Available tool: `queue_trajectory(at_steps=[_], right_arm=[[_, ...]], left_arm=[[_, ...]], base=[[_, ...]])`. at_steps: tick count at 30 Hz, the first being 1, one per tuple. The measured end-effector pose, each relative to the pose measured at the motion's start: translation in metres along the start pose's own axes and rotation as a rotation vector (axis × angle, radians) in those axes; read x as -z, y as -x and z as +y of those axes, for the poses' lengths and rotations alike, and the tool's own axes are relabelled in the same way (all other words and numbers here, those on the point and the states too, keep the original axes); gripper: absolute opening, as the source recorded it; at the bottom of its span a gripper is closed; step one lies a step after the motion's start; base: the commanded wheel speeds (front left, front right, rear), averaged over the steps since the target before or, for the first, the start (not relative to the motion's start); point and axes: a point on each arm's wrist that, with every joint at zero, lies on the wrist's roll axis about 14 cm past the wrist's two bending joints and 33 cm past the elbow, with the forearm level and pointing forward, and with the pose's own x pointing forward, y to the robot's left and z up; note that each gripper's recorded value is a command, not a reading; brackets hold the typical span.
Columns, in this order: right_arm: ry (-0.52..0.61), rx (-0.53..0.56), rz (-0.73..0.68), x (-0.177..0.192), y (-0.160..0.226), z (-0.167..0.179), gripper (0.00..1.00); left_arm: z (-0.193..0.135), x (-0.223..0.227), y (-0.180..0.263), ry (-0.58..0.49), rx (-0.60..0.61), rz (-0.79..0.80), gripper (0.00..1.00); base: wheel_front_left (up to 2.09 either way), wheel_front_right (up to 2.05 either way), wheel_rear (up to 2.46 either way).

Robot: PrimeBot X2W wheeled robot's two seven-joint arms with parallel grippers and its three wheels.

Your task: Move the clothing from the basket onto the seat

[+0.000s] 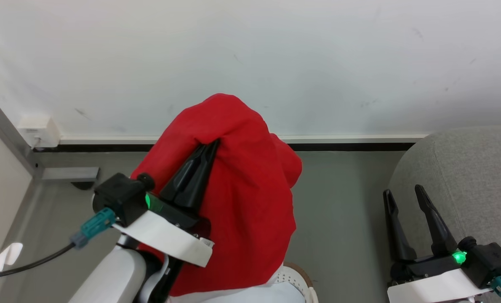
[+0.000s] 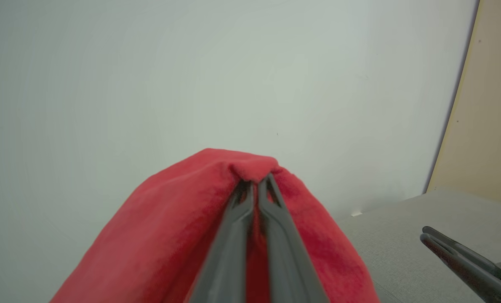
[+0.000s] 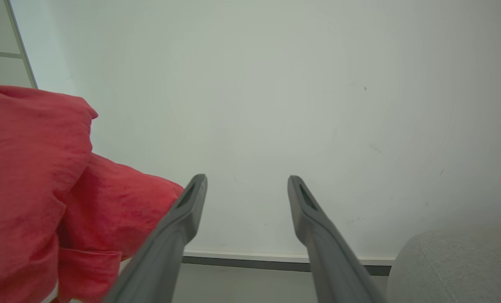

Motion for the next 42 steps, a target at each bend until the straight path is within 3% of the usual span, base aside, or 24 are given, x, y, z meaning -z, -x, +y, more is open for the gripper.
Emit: queue_trajectory(at_steps=[10,16,22,35,42], right_arm=[[-0.001,-0.081,0.035,0.009,0.001,0.019,1.00],[-0.082,-0.277,0.108,0.019,0.010,0.071,1.00],[-0.152,-0.400,0.168,0.022,0.015,0.101,1.00],[-0.414,-0.463,0.435,0.077,0.013,0.160,1.00],[-0.408,-0.555,0.488,0.092,0.013,0.195,1.00]], left_arm=[[-0.001,0.016,-0.004,0.017,0.008,0.036,0.00],[-0.003,0.021,-0.003,0.018,0.015,0.052,0.00],[-0.006,0.021,0.003,0.023,0.017,0.060,0.00],[-0.030,0.014,0.020,0.051,0.049,0.067,0.00],[-0.044,0.011,0.031,0.064,0.065,0.075,0.00]], base=[[0.00,0.00,0.00],[0.00,0.00,0.00],[0.00,0.00,0.00],[0.00,0.00,0.00],[0.00,0.00,0.00]])
